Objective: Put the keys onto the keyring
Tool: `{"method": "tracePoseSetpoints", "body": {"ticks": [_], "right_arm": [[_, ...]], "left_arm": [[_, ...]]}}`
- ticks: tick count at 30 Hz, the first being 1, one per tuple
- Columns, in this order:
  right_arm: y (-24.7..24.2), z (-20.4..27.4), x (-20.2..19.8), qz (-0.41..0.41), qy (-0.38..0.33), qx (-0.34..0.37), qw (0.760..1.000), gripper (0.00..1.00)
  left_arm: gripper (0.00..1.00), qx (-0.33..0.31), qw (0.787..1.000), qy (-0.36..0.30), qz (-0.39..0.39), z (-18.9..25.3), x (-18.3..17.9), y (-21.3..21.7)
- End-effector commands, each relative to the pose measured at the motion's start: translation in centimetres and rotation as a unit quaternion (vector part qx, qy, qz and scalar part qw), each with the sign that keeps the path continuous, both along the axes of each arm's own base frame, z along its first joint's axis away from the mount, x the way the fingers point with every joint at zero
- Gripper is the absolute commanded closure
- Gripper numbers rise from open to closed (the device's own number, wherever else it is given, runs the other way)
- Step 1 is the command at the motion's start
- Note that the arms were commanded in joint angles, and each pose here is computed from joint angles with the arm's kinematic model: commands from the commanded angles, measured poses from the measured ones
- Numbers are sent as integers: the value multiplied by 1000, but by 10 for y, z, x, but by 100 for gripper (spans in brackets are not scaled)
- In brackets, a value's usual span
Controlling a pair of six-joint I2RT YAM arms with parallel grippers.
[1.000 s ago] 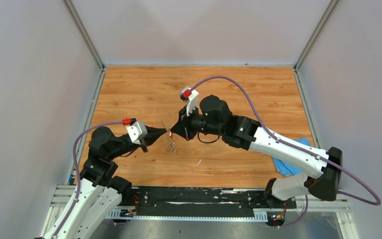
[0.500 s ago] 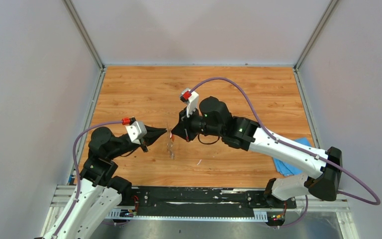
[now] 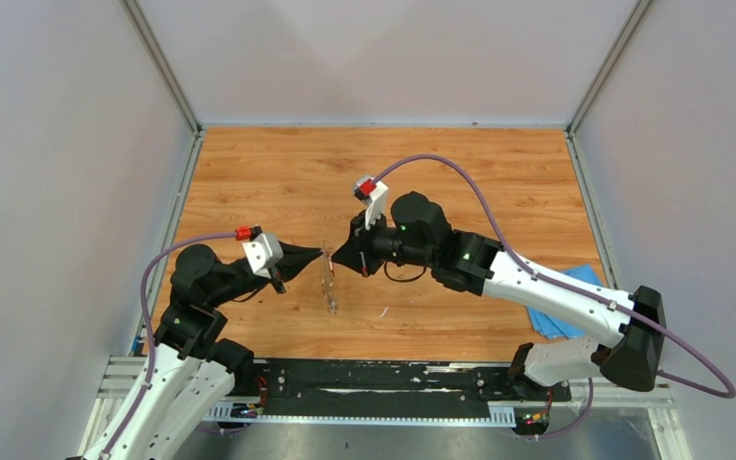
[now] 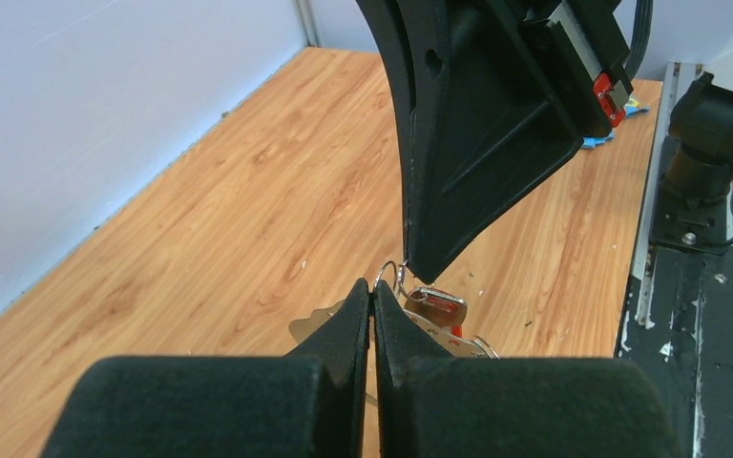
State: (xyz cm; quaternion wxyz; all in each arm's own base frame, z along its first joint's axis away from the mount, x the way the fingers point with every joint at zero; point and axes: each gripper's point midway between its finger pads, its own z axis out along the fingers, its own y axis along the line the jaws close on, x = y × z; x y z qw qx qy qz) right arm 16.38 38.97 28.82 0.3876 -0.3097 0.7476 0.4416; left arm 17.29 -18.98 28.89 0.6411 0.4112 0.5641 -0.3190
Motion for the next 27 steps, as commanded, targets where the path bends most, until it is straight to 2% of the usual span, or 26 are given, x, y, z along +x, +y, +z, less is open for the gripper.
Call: {"method": "tracePoseSetpoints", "body": {"ticks": [1, 4, 8, 14, 18, 22, 27], "right_arm": [[-9, 3, -2, 6, 4, 24, 1000, 100], [-12, 5, -3, 8, 1, 33, 999, 100], [-14, 7, -3, 12, -8, 35, 999, 83], [-13, 9, -5, 27, -18, 32, 999, 72], [-19, 26, -3, 36, -59, 38, 997, 60], [-27, 48, -9, 92, -129, 50, 986, 52], [-34, 56, -34, 197, -189, 68, 959, 49]], "left_arm": [[100, -23, 999, -39, 5, 28, -1, 1], [100, -27, 999, -38, 9, 31, 0, 2], [100, -32, 999, -34, 7, 36, 0, 1], [100, -35, 999, -30, -5, 40, -2, -2], [100, -31, 999, -33, -23, 39, -8, -5], [100, -27, 997, -30, -66, 37, -21, -12], [100, -23, 990, -21, -134, 38, -42, -20]]}}
